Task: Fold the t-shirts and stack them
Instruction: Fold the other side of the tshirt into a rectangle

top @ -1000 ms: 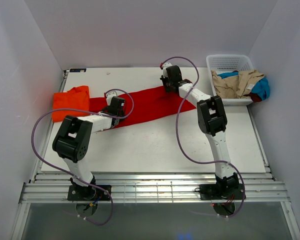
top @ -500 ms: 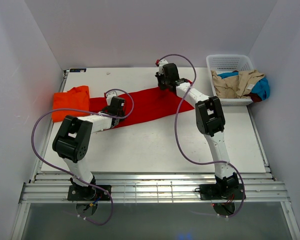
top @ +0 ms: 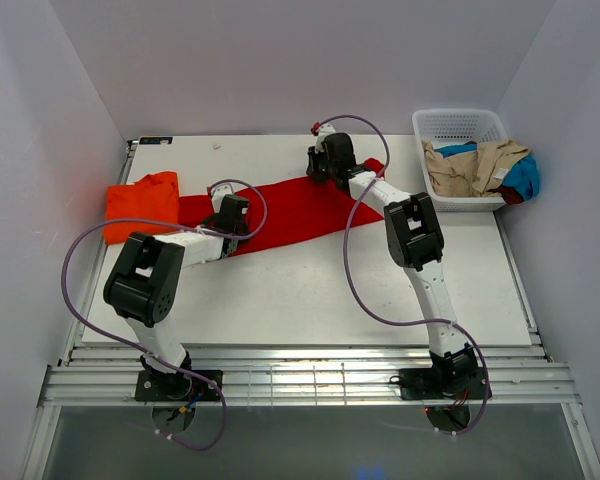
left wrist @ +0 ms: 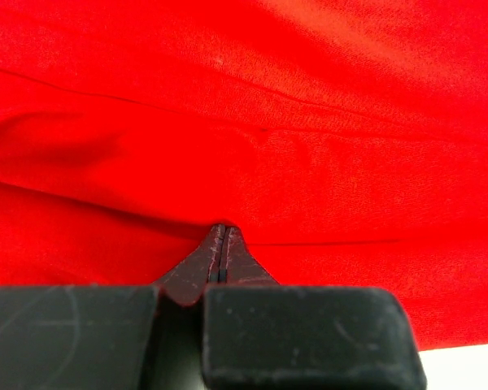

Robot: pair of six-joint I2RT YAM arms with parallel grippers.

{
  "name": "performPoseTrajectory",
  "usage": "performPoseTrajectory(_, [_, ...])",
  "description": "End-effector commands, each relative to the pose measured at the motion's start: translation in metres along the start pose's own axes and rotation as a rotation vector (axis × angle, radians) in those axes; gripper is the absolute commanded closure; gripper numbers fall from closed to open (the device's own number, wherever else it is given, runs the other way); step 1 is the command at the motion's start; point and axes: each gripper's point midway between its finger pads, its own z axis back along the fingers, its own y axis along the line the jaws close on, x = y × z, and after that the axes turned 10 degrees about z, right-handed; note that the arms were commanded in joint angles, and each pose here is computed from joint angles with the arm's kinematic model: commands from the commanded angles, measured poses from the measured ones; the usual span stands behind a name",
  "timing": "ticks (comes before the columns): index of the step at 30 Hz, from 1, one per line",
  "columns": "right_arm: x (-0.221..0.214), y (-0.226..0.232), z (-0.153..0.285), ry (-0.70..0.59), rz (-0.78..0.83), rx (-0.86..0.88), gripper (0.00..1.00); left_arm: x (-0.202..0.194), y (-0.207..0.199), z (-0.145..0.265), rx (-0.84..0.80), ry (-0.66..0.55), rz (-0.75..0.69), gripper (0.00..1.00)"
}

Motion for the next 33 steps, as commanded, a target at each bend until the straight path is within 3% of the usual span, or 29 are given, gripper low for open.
performPoseTrajectory(1, [0.046,0.004,0.003,-0.136,-0.023,0.021,0.8,-0.064,0.059,0.01,0.165,0.212,-0.093,0.96])
performPoseTrajectory(8, [0.048,0.006,0.002,-0.164,-0.025,0.035,0.75,-0.069,0.062,0.009,0.166,0.221,-0.09,0.96])
performPoseTrajectory(10, [0.05,0.009,0.003,-0.178,-0.023,0.05,0.67,-0.069,0.062,0.009,0.166,0.221,-0.088,0.96])
performPoseTrajectory(11, [0.048,0.011,0.003,-0.192,-0.025,0.06,0.51,-0.069,0.062,0.009,0.165,0.218,-0.087,0.97])
performPoseTrajectory(12, [0.047,0.013,0.004,-0.202,-0.031,0.068,0.45,-0.069,0.062,0.01,0.166,0.215,-0.084,0.97])
performPoseTrajectory(14, [0.047,0.017,0.013,-0.218,-0.045,0.074,0.39,-0.066,0.061,0.01,0.16,0.204,-0.078,0.97])
performPoseTrajectory(17, [0.073,0.013,0.037,-0.303,-0.052,0.046,0.37,-0.058,0.057,0.015,0.143,0.17,-0.063,0.97])
performPoseTrajectory(18, [0.06,0.013,0.042,-0.293,-0.056,0.036,0.37,-0.048,0.054,0.019,0.134,0.139,-0.056,0.96])
performPoseTrajectory(19, [0.083,0.012,0.063,-0.338,-0.048,0.024,0.37,-0.044,0.052,0.021,0.127,0.12,-0.051,0.96])
performPoseTrajectory(24, [0.085,0.004,0.129,-0.348,0.011,-0.109,0.37,-0.003,0.029,0.039,0.061,-0.012,-0.053,0.94])
performPoseTrajectory(28, [0.076,-0.002,0.177,-0.269,0.059,-0.227,0.37,0.018,0.003,0.053,-0.008,-0.076,-0.063,0.93])
performPoseTrajectory(29, [0.054,-0.005,0.182,-0.18,0.065,-0.27,0.38,0.016,0.002,0.054,-0.008,-0.078,-0.069,0.93])
performPoseTrajectory(33, [0.011,-0.012,0.205,-0.032,0.065,-0.345,0.41,-0.001,0.011,0.053,0.028,-0.063,-0.073,0.93])
